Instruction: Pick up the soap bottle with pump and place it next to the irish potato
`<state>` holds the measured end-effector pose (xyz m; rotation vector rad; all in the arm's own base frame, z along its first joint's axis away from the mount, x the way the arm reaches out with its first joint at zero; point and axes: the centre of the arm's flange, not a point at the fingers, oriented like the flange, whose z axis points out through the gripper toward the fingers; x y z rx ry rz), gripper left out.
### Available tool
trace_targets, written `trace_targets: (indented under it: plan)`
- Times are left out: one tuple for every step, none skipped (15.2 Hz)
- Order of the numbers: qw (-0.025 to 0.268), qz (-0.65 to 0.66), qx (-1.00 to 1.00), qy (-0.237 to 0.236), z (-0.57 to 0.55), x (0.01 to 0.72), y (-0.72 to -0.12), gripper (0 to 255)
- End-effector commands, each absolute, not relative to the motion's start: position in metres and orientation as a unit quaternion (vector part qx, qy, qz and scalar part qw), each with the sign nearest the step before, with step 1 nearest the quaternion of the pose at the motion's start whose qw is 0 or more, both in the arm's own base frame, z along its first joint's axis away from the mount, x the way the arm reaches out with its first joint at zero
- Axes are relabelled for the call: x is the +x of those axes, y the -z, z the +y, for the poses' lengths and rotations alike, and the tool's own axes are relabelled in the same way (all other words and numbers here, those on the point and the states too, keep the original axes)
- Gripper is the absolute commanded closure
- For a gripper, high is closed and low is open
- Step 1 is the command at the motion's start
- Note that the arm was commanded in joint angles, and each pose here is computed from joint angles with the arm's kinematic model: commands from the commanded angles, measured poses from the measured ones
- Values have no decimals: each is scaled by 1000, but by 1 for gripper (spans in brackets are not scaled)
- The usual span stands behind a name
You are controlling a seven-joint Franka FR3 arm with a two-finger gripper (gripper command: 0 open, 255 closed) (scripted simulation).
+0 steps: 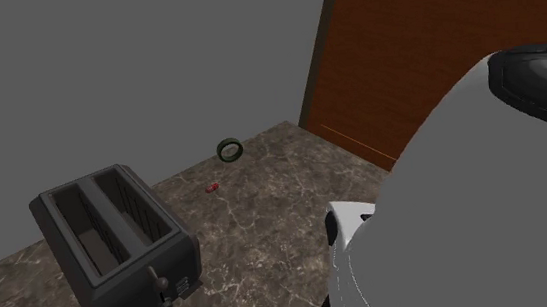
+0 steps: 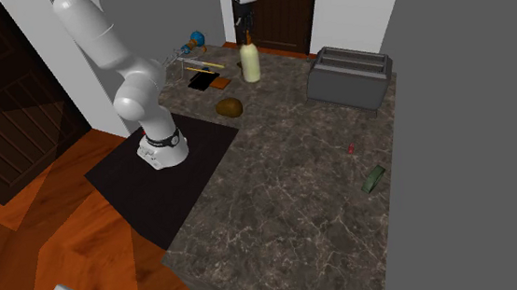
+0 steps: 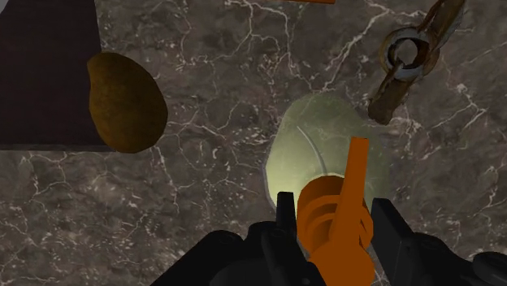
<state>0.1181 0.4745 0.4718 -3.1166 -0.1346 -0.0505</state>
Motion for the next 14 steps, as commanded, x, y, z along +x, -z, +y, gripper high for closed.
trace_targets:
  plan:
    - [11, -43, -999, 16, 475, 118, -462, 255]
    - [11, -43, -999, 16, 475, 118, -457, 255]
    - [11, -43, -999, 16, 475, 118, -451, 255]
    - [11, -43, -999, 16, 475, 118, -446, 255]
    - [11, -43, -999, 16, 475, 118, -441, 255]
    - [11, -43, -999, 16, 475, 118, -435, 255]
    - [11, -43, -999, 16, 475, 118, -430, 255]
    - [11, -43, -999, 16, 475, 118, -422, 255]
    - [11, -43, -999, 16, 475, 118, -422, 255]
    - [11, -43, -999, 16, 475, 118, -422, 255]
    - [11, -43, -999, 16, 475, 118, -422, 255]
    - [11, -43, -999, 16, 475, 118, -422, 255]
    - [11, -43, -999, 16, 475, 118, -422, 255]
    - [11, -43, -999, 16, 475, 118, -422, 255]
